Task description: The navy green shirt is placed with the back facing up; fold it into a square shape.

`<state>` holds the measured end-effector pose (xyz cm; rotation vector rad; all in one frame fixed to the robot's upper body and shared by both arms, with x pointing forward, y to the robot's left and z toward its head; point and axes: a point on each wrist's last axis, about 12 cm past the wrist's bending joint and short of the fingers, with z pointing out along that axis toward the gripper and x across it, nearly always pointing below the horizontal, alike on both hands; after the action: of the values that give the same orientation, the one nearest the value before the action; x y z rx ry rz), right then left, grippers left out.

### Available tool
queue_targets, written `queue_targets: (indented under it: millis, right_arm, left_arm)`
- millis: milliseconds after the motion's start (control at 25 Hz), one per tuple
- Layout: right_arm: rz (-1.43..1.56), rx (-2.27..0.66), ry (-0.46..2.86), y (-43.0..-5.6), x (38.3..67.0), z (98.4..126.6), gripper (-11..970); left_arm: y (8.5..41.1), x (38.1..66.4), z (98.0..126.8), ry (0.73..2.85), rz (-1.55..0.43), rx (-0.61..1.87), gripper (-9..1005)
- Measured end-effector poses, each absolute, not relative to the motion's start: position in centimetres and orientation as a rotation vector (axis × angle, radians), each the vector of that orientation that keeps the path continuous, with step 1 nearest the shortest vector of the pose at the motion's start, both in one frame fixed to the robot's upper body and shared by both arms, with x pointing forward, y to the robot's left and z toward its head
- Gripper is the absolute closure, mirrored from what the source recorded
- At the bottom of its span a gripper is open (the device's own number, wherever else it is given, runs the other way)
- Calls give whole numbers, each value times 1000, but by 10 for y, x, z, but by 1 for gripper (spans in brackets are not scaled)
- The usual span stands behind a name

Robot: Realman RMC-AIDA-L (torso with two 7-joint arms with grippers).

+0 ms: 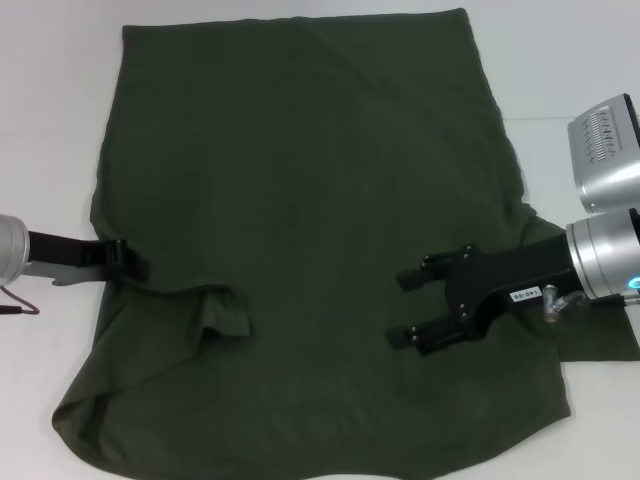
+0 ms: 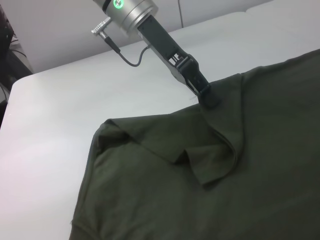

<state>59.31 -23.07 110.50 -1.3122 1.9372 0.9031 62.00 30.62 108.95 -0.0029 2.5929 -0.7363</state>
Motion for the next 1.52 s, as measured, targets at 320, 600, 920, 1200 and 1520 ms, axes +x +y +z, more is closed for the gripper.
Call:
queue_targets:
  millis: [320,600,920,1200,1520]
  right_arm:
    - [897,-1320,1932,-229,593,1104,49]
    - [886,-1330,1934,-228,593,1103,49]
    - [881,-1332,1936,-230,590,1099,49]
    - [872,-1343,1945,-233,589,1097,49]
    - [878,-1344,1956,-234,589,1097,49]
  left_arm:
    - [305,624,1096,2591,-750,2,942]
    - [303,635,1112,2535,-824,-59,976]
    - [276,658,1131,2489,-856,-122,975]
    - [255,663,1125,2433,-901,-206,884]
    - [245,666,1128,2377,-945,-192,579]
